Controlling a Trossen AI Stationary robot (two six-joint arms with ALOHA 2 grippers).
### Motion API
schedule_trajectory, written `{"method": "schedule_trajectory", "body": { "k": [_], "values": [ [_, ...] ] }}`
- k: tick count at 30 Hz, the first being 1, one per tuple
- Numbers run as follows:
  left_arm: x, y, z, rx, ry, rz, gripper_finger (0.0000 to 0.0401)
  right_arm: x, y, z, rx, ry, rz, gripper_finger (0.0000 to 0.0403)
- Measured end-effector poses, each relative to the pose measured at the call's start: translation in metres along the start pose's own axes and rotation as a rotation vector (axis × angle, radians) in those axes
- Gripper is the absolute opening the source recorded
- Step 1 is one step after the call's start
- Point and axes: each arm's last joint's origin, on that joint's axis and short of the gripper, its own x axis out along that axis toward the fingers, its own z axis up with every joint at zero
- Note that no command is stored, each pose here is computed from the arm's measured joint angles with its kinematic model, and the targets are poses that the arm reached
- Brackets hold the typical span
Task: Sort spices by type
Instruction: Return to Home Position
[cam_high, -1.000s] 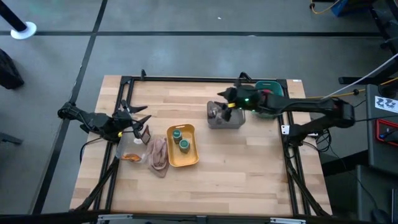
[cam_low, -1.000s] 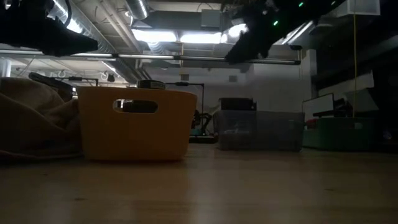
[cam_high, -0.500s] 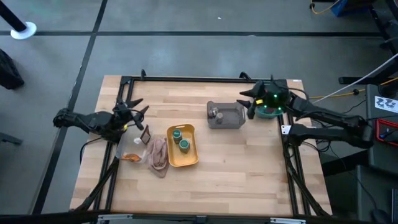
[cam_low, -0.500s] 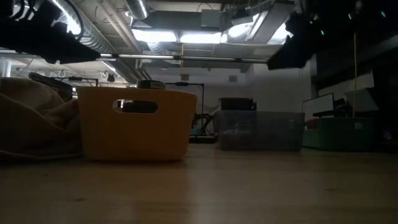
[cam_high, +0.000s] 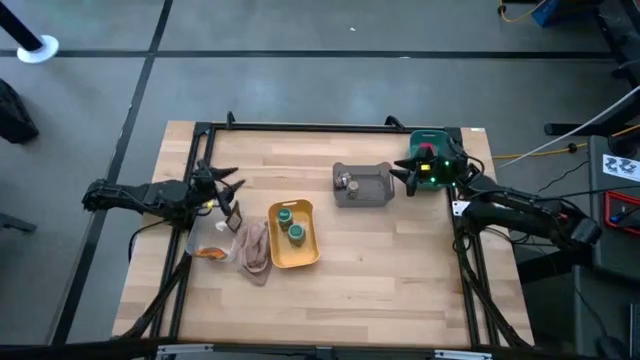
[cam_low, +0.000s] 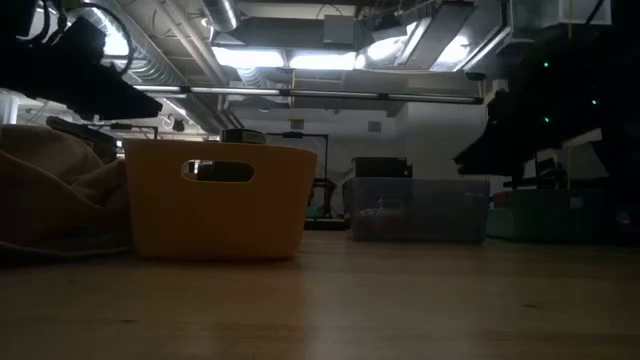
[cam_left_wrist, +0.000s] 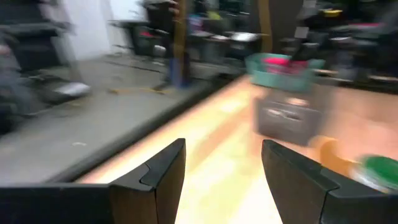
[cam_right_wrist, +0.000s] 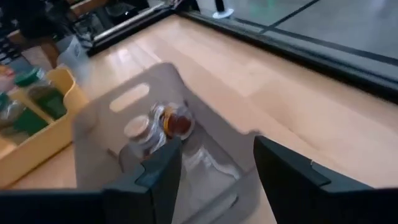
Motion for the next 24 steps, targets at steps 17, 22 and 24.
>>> {"method": "schedule_trajectory", "body": {
  "k": [17, 22, 24],
  "values": [
    [0.000, -0.003, -0.005, -0.088, 0.055, -0.118, 0.0196, -0.005, -0.003, -0.041, -0.043, -0.040, 0.073, 0.0199],
    [0.000, 0.002, -0.010, -0.065, 0.070, 0.053, 0.0196, -0.007, -0.002, -0.040, 0.007, -0.051, 0.079, 0.0199],
    [0.000, 0.003, -0.010, -0.082, 0.072, 0.067, 0.0196, -0.009, -0.001, -0.039, 0.006, -0.054, 0.091, 0.0199]
  ]
}}
